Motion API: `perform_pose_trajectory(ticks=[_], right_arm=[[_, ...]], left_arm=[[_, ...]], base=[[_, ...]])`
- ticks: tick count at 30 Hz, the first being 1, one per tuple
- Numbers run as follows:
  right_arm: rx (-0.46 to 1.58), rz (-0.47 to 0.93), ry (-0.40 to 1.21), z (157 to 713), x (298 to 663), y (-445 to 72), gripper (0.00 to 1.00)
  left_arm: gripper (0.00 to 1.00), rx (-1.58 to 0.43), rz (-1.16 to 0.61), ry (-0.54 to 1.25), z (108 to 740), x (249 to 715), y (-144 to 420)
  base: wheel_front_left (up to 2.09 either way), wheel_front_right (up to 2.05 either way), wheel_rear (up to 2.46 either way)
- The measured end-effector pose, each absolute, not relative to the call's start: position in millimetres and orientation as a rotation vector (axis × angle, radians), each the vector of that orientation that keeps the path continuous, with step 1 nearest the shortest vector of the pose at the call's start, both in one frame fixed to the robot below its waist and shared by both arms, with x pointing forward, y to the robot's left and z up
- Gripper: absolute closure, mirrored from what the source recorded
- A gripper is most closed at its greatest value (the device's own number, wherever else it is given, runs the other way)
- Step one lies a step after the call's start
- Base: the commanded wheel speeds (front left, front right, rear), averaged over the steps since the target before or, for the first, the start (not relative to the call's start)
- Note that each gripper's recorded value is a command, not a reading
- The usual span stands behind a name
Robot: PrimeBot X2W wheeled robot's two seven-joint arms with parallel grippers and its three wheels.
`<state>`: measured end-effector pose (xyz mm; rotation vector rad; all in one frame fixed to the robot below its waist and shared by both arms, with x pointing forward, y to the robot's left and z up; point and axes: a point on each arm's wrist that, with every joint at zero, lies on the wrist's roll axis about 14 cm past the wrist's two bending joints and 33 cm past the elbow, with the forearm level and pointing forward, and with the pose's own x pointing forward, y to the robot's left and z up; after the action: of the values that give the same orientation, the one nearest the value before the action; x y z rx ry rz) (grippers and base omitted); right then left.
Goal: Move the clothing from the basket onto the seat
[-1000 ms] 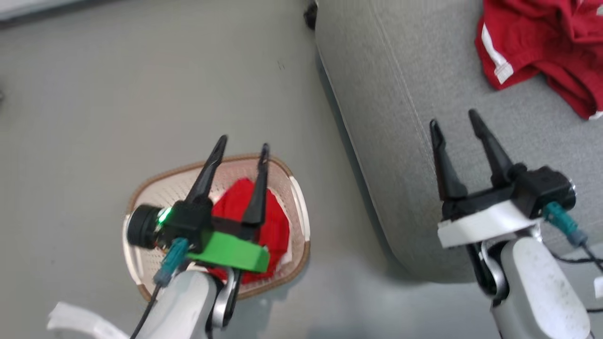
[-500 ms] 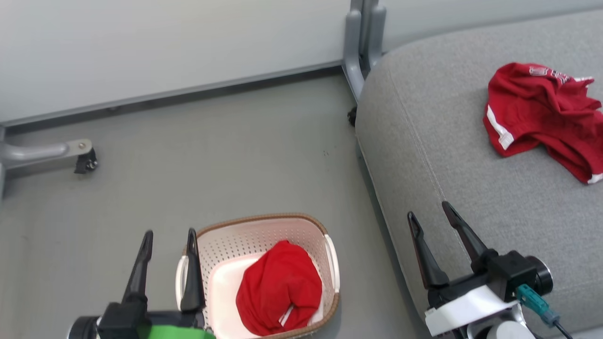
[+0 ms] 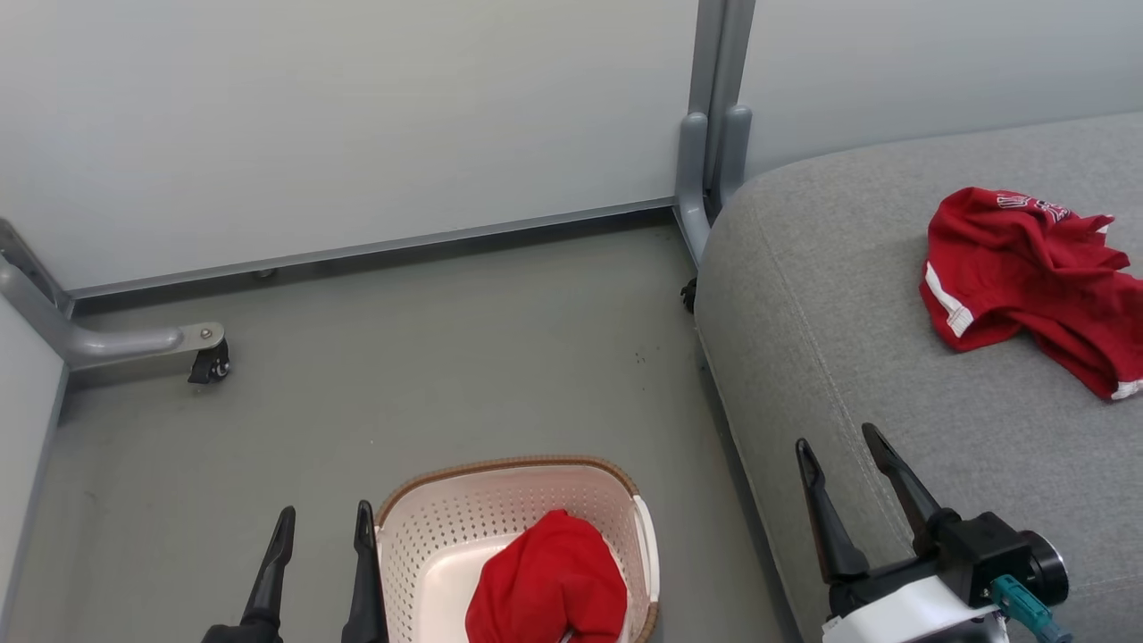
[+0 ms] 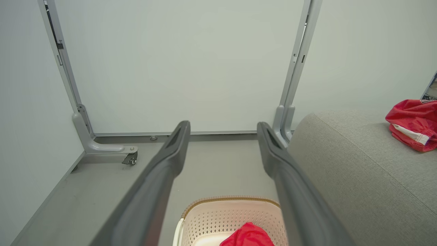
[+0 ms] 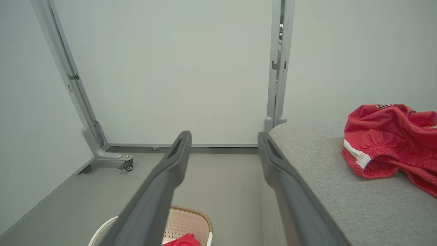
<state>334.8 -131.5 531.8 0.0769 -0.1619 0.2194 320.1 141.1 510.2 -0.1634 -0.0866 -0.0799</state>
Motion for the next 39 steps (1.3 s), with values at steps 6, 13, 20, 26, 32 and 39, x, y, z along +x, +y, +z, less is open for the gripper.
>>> perform_pose_trajectory(ticks=[6,13,20,26,32,39], right_arm=[[0.084,0.208,-0.156,529.6,332.5,-134.1,0.0],[0.09,0.209,-0.15,527.7,332.4,-132.5,0.0],[0.097,0.2,-0.146,526.4,332.8,-134.8,0.0],[0.101,0.199,-0.148,527.2,332.9,-134.8,0.0],[0.104,0.196,-0.148,527.1,333.4,-135.0,0.0],[0.108,0.172,-0.14,524.6,337.6,-142.3,0.0]], left_arm=[[0.0,-0.16,-0.082,-0.089,510.9,319.5,140.6],[0.0,-0.153,-0.085,-0.089,510.8,319.6,140.0],[0.0,-0.151,-0.081,-0.087,510.1,320.1,141.3],[0.0,-0.147,-0.073,-0.088,509.9,319.8,144.7],[0.0,-0.144,-0.074,-0.084,508.7,320.4,144.4],[0.0,-0.142,-0.096,-0.038,495.0,323.1,138.3]], base=[[0.0,0.0,0.0],[0.0,0.0,0.0],[0.0,0.0,0.0],[0.0,0.0,0.0],[0.0,0.0,0.0],[0.0,0.0,0.0]])
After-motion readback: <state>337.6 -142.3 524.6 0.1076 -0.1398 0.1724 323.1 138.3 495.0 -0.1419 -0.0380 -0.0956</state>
